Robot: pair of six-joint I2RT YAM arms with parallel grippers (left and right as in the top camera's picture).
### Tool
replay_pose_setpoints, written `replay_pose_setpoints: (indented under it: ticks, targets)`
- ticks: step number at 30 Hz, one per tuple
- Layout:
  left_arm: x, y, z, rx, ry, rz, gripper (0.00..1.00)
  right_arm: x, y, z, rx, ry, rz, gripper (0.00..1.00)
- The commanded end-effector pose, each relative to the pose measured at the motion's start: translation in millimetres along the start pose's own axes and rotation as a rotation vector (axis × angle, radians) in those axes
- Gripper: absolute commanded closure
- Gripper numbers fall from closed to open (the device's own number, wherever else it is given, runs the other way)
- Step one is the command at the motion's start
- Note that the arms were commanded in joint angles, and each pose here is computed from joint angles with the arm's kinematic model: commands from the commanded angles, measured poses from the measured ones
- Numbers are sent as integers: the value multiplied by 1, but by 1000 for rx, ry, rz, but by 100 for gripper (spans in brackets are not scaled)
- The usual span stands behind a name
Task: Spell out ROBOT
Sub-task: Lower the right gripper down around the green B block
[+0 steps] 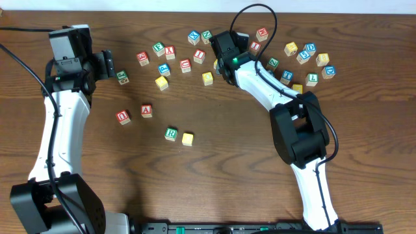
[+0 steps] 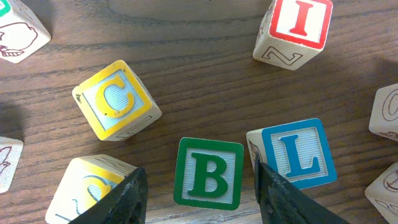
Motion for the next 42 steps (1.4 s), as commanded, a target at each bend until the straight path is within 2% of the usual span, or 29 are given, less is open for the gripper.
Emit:
replay_pose_setpoints:
  ticks: [1,31,42]
  targets:
    - [-5,-1,-6,-8,16,-4,9,-1,-4,-3,-19,-7,-31,50]
    - [-5,-1,-6,-7,17,-4,9,1,-6,-4,-22,-11,-38,48]
    - [-5,-1,-6,-7,17,-4,9,2,-17,-12,15,90,-62,47]
Point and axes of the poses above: each gripper's point midway between its finger pads, its own z axis back along the fingers, its own y axis along the line the jaws close on, x = y × z, the point moved 3 cm from there along z, back along the fingers, and after that the axes turned 14 degrees about -z, right-handed, at the moved point
